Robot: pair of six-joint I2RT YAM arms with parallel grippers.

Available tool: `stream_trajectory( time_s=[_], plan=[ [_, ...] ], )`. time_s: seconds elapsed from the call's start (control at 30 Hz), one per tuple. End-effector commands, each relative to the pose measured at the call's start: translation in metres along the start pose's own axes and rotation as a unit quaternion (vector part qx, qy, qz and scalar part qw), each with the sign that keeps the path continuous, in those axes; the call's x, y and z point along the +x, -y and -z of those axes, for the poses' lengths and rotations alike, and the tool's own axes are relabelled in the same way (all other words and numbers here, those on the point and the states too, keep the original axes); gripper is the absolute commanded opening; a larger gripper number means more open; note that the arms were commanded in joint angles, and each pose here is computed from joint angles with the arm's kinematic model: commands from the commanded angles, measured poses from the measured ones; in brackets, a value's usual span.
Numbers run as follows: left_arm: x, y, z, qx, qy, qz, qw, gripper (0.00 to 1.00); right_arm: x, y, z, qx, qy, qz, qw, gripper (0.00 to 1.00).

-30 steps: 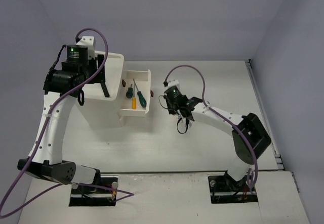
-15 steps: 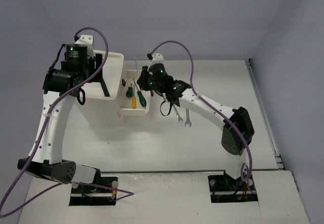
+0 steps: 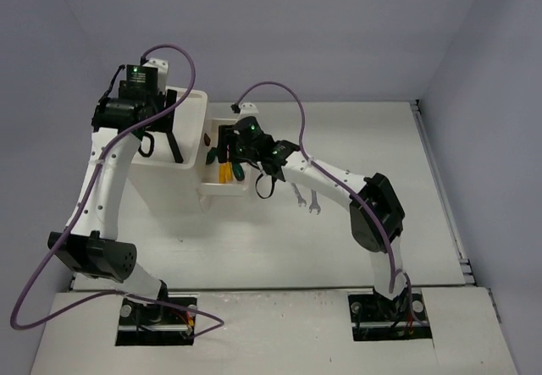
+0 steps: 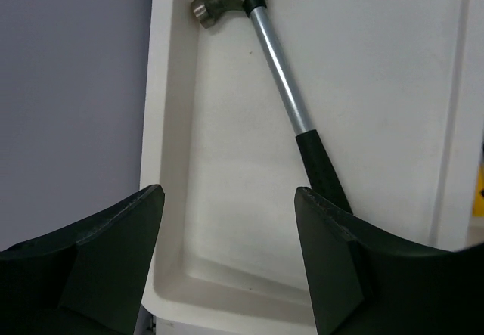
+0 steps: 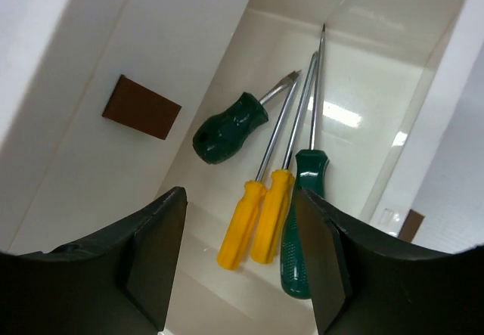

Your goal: Sort the tools into containers

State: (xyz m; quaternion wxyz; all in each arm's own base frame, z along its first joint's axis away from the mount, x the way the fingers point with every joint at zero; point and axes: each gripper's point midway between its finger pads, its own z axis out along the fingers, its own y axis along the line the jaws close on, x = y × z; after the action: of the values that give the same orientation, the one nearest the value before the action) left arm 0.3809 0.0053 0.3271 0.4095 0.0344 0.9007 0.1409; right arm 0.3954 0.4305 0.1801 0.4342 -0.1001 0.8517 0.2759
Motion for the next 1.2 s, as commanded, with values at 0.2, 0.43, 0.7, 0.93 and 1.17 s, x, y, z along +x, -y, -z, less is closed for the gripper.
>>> stream_trajectory(
  time_s=[0.2,0.43,0.7,0.93,1.17],
  plan=[
    [-0.029,-0.040,-0.033,-0.002,0.015,0.013,1.000,0.66,-0.097,0.044,0.077,-0.020,0.095,0.037,0.995,0.53],
    [-0.011,-0.061,-0.064,-0.009,-0.022,0.034,0.999,0.64,-0.068,0.110,0.072,0.020,0.049,0.035,0.998,0.49],
    [-0.005,-0.056,-0.077,0.007,-0.034,0.032,0.999,0.00,-0.028,0.137,0.037,0.044,-0.005,0.033,0.998,0.42],
    [-0.003,-0.052,-0.078,0.016,-0.036,0.037,0.999,0.00,-0.015,0.106,0.002,0.000,-0.028,0.038,0.999,0.38],
    [0.003,-0.047,-0.087,0.023,-0.046,0.034,0.998,0.00,-0.020,0.052,-0.014,-0.047,-0.019,0.065,0.997,0.38]
  ],
)
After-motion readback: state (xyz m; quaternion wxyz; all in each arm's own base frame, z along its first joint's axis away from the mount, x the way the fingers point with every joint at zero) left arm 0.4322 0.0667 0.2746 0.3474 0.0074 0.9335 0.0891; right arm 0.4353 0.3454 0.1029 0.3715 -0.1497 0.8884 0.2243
